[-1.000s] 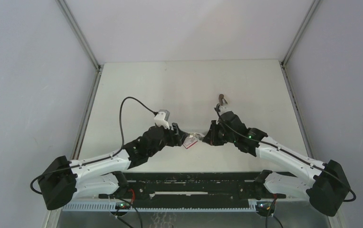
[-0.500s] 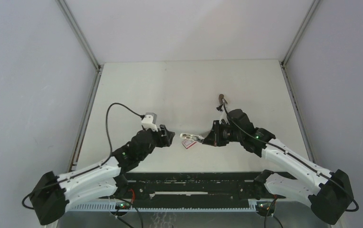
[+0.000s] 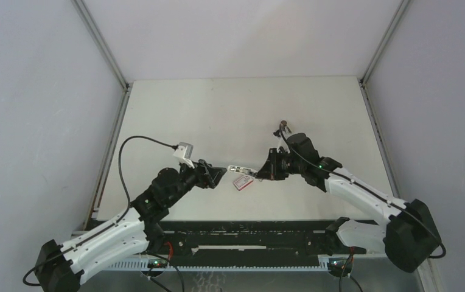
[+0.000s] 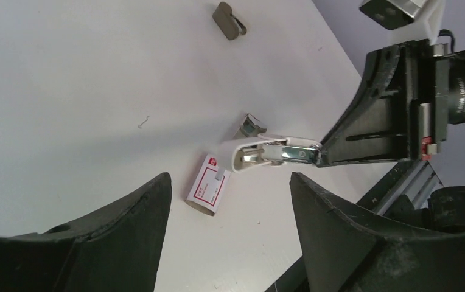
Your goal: Load the staples into the stapler
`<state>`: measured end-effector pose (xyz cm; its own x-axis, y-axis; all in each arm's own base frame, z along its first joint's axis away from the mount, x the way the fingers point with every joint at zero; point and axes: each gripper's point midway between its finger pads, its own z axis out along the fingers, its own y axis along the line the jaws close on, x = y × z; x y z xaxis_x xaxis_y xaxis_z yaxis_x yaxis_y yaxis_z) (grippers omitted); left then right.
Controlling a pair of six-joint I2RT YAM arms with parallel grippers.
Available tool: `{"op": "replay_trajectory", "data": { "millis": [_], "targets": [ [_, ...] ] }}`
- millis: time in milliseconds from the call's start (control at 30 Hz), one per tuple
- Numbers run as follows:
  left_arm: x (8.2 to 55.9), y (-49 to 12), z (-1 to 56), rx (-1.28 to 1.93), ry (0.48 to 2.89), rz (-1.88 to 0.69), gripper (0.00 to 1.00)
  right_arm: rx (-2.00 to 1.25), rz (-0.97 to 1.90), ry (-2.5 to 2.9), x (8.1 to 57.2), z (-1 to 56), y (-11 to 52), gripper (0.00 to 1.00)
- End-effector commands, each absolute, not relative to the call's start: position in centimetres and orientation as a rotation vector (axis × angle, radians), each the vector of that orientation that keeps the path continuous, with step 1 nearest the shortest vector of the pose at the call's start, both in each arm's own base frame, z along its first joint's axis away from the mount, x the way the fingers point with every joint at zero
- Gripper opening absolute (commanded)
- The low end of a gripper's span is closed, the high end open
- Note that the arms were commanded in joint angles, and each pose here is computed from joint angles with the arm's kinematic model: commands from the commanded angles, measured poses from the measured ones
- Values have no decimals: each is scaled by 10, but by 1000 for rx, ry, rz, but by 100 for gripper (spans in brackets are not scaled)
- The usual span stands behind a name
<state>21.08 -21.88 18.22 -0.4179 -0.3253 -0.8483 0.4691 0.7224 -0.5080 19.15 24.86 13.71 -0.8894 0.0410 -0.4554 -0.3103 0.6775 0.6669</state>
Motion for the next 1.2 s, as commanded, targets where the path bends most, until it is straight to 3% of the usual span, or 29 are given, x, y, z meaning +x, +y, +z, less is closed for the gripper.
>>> {"op": "replay_trajectory", "data": {
  "millis": [0,667,1100,1167],
  "targets": [
    [214,-230,200,75,1777,-1057,76,-206,1182,2343,227,150,273,0],
    [230,-182,161,-18,1885,-817,79,-166,1166,2443,342,88,315,0],
    [230,-179,148,-66,1904,-816,80,-79,1138,2544,359,46,295,0],
    [230,-179,148,-73,1905,-821,80,-70,1125,2558,359,43,290,4]
  ]
}}
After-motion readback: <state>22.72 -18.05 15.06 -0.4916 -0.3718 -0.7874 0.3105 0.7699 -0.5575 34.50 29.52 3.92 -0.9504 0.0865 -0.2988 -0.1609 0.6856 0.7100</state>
